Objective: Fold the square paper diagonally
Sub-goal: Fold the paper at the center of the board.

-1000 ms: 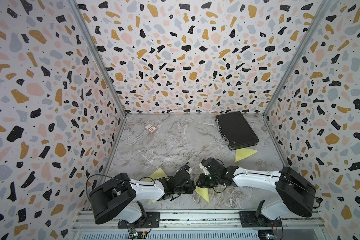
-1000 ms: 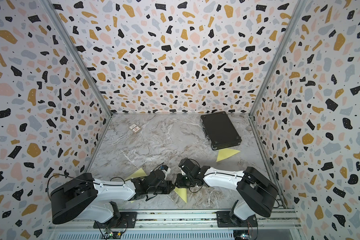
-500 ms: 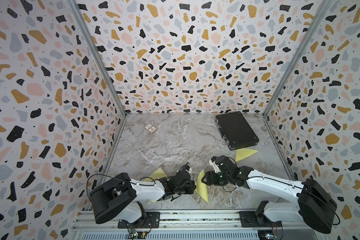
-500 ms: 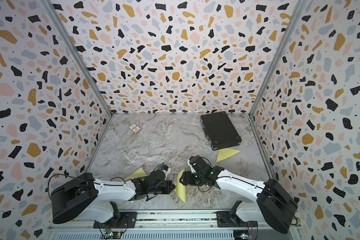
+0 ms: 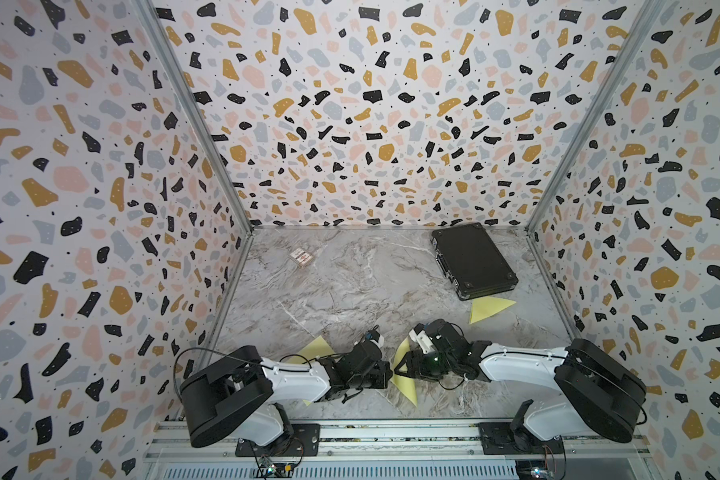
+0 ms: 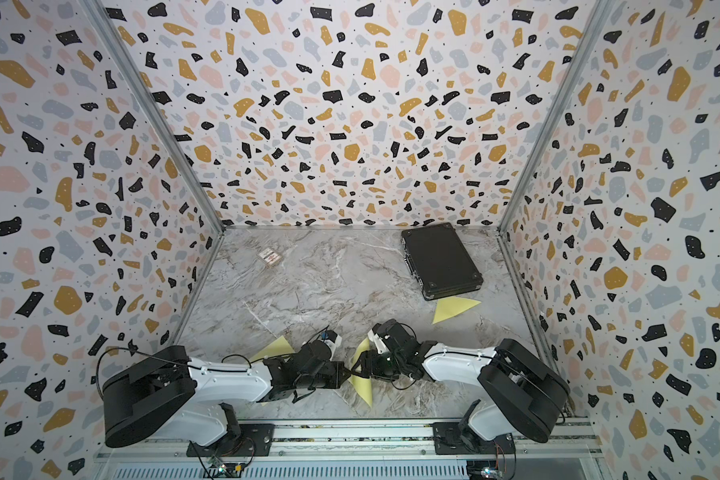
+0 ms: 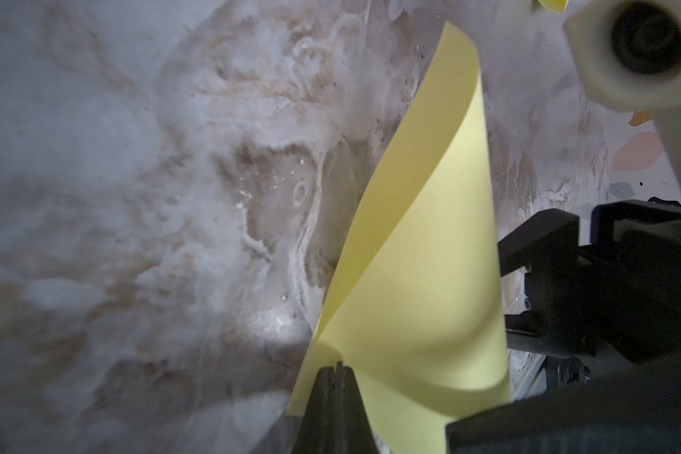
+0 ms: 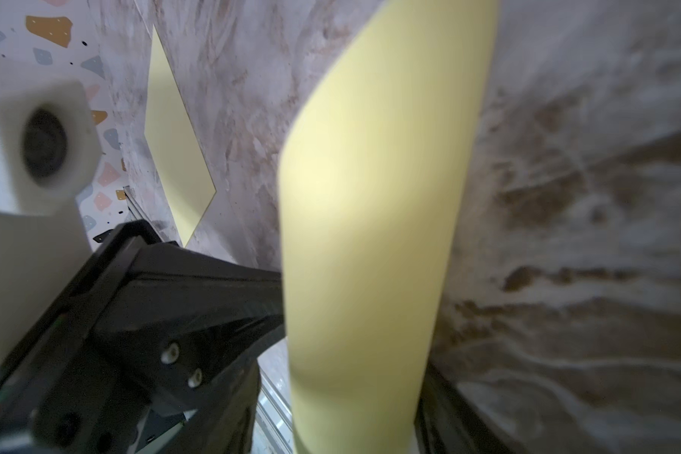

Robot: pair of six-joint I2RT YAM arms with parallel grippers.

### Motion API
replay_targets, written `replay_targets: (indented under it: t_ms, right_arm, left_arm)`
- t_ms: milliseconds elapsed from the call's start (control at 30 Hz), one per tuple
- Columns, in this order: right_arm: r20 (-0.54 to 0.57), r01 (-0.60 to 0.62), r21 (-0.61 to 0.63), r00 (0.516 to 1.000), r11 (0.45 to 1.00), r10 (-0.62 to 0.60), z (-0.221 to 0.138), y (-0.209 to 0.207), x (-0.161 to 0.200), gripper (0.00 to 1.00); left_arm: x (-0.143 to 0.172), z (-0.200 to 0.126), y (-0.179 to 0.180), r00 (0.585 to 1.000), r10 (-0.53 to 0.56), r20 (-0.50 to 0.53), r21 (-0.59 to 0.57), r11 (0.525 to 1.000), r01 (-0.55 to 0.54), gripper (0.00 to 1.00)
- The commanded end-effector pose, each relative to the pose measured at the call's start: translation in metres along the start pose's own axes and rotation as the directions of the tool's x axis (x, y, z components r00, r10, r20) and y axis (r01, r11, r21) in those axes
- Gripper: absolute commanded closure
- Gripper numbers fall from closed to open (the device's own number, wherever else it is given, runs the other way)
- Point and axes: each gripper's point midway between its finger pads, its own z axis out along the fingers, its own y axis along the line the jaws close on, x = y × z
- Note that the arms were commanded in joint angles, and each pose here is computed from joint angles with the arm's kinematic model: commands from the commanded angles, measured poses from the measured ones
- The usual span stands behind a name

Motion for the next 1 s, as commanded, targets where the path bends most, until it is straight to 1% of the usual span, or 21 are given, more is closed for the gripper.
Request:
replay_targets:
  t_ms: [0,167,233,300,500,633,800,967]
  right_arm:
    - [0.001,-0.014,-0.042,1.0,0.999,0.014,0.003,0.002,-0.002,0.36]
    - [0.011,-0.024,-0.06,1.0,0.998,0.024,0.001,0.0,-0.005,0.43]
    - [0.01,-0.034,-0.087,0.999,0.996,0.035,0.001,0.0,-0.007,0.5]
    - [0.007,-0.041,-0.101,0.999,0.994,0.042,0.002,0.0,-0.007,0.55]
    - [0.018,-0.042,-0.069,0.999,0.997,0.043,-0.002,-0.01,-0.008,0.6]
    - [0.03,-0.034,-0.063,0.999,0.997,0.036,-0.006,-0.011,-0.01,0.68]
    - [0.021,-0.025,-0.095,0.999,0.995,0.027,-0.004,-0.008,-0.009,0.81]
    - [0.032,-0.009,-0.08,0.999,0.997,0.012,-0.008,-0.009,-0.009,0.89]
  left_arm:
    - [0.032,0.0,0.048,0.995,-0.016,-0.1,-0.183,0.983,-0.003,1.0]
    - [0.031,0.0,0.048,0.995,-0.012,-0.1,-0.185,0.983,-0.007,1.0]
    - [0.031,0.0,0.046,0.995,-0.008,-0.1,-0.182,0.983,-0.01,1.0]
    - [0.03,0.0,0.047,0.995,-0.008,-0.1,-0.187,0.982,-0.011,1.0]
    - [0.03,0.0,0.046,0.995,-0.004,-0.103,-0.191,0.981,-0.016,1.0]
    - [0.03,0.0,0.046,0.995,-0.003,-0.103,-0.194,0.981,-0.017,1.0]
    - [0.03,0.001,0.046,0.995,-0.003,-0.104,-0.196,0.98,-0.018,1.0]
    - [0.032,0.002,0.047,0.994,-0.003,-0.109,-0.201,0.979,-0.019,1.0]
